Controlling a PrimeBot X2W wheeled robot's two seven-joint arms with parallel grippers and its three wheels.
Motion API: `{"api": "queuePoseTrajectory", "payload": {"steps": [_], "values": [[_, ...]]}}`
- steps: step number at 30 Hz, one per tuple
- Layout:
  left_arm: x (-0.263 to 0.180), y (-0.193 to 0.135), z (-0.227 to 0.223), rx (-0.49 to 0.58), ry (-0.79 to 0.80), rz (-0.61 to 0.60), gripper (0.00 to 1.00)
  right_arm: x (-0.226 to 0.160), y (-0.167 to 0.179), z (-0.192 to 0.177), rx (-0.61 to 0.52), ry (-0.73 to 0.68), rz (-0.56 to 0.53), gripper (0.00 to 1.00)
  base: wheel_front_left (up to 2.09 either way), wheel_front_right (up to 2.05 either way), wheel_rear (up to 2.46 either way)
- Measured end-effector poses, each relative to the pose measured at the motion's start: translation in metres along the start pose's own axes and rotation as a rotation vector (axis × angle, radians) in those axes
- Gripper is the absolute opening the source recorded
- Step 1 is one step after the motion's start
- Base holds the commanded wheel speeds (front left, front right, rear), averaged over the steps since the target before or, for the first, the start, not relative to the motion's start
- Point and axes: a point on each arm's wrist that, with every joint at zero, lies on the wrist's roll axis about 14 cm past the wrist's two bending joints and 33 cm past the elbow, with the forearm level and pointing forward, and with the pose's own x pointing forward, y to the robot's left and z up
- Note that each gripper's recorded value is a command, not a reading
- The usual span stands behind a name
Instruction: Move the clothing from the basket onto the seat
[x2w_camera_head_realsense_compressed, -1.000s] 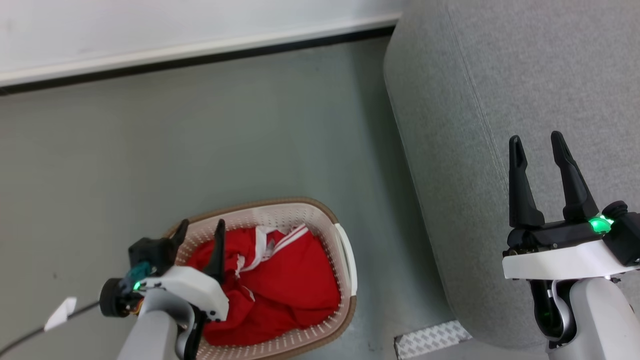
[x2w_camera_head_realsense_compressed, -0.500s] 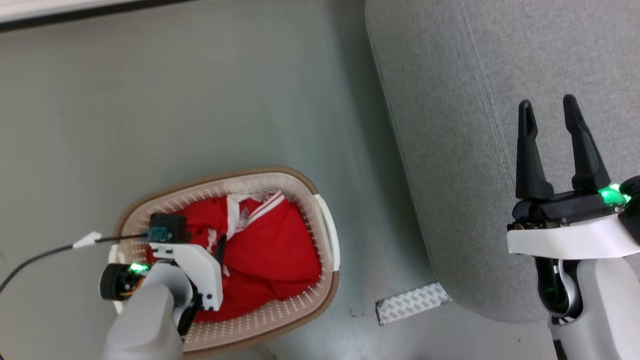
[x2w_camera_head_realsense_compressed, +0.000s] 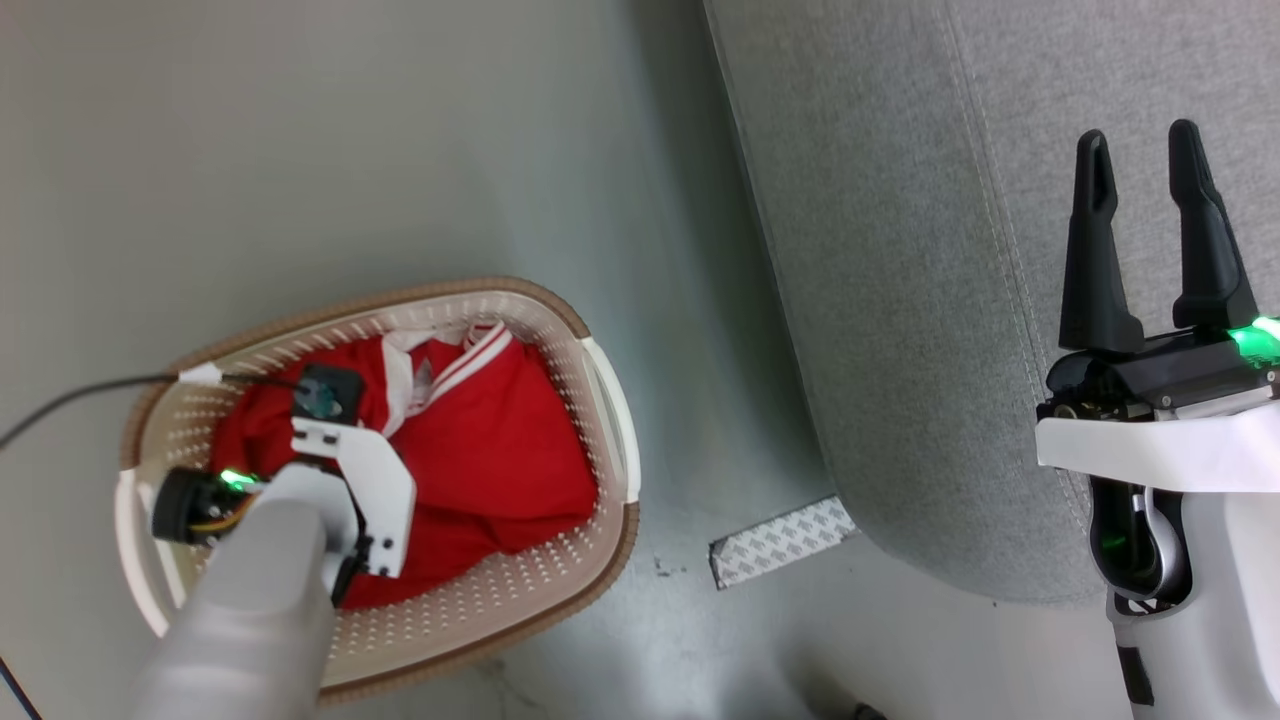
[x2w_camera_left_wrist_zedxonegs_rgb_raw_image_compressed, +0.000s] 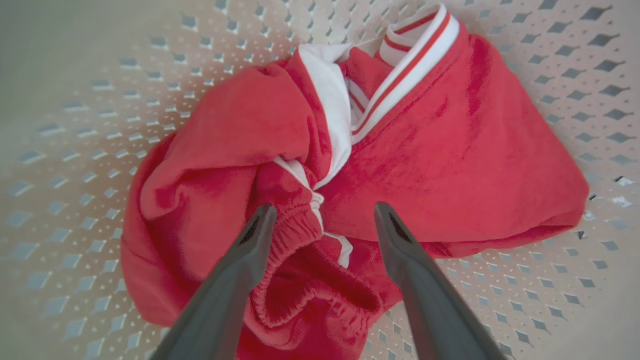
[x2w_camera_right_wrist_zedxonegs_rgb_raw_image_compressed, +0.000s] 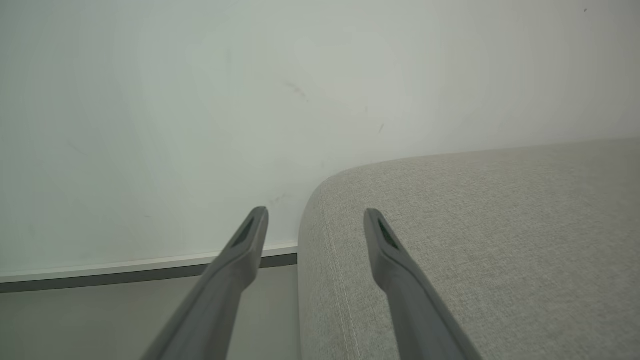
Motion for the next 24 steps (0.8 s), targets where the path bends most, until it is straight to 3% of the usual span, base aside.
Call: {"api": "queuePoseTrajectory", "payload": {"steps": [9,16,17,18,19,24], "values": [[0.030,0.023,-0.016,0.141,0.129,0.064,1.00,0.004,-0.010,-0.017,-0.005,0.028,-0.021,1.00,0.00,0.00,0.00],[0.046,0.026,-0.028,0.170,0.177,0.055,1.00,0.005,-0.014,-0.025,-0.018,0.049,-0.029,1.00,0.00,0.00,0.00],[0.047,0.026,-0.029,0.170,0.178,0.052,0.60,0.004,-0.015,-0.026,-0.019,0.051,-0.030,1.00,0.00,0.00,0.00],[0.048,0.025,-0.028,0.167,0.171,0.045,0.41,0.004,-0.015,-0.027,-0.020,0.053,-0.031,1.00,0.00,0.00,0.00],[0.049,0.026,-0.028,0.167,0.167,0.044,0.00,0.004,-0.015,-0.027,-0.020,0.054,-0.031,1.00,0.00,0.00,0.00],[0.045,0.029,-0.023,0.159,0.145,0.044,0.00,0.005,-0.011,-0.027,-0.011,0.052,-0.021,1.00,0.00,0.00,0.00]]}}
